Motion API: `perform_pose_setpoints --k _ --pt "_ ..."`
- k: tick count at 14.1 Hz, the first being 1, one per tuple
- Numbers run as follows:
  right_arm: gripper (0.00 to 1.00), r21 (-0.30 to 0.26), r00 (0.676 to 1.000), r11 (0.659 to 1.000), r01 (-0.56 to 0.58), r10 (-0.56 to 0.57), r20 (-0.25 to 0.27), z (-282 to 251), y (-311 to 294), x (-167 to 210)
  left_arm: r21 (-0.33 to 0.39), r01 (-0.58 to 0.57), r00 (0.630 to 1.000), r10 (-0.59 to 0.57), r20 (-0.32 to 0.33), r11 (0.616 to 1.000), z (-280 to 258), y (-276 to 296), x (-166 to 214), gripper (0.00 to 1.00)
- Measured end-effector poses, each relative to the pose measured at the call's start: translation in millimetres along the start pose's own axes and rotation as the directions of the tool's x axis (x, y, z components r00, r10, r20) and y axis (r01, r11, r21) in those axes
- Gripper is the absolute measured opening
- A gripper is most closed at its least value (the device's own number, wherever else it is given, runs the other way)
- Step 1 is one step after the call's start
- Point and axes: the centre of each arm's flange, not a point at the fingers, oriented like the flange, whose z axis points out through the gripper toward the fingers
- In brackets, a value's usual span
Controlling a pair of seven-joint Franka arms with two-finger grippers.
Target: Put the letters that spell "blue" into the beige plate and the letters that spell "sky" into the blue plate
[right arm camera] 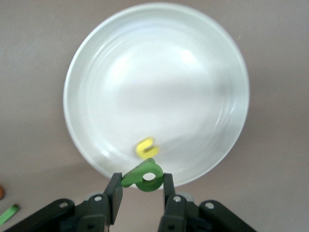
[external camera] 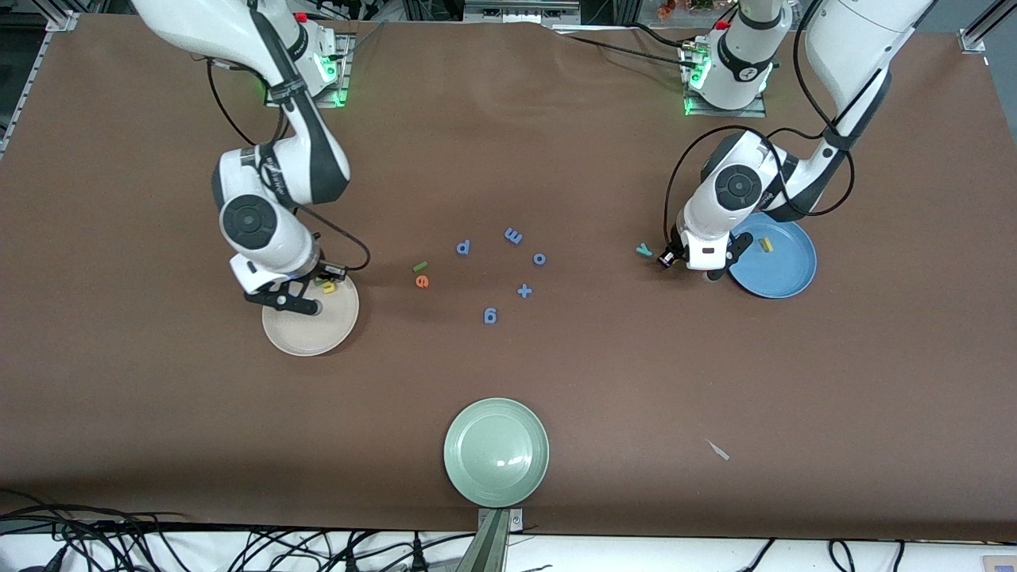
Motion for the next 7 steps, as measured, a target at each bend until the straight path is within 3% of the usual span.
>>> perform_pose_setpoints --k 1,5,7 --pt "0.43 0.002 1.0 1.0 0.006 -0.006 -0.003 -0.5 7.0 6.7 -0.001 0.001 1.0 -0.001 -0.001 1.0 -0.5 0.3 1.0 0.46" --pt "0.81 0.005 1.0 1.0 0.014 -0.014 -0.011 -2.3 3.2 12.5 -0.005 0.014 1.0 -0.014 -0.004 1.0 -1.7 -0.2 8.7 0.46" --pt "0.81 0.016 1.0 1.0 0.004 -0.004 -0.015 -6.2 -11.4 8.1 -0.009 0.02 1.0 -0.02 -0.007 1.0 -3.0 0.3 12.5 0.46"
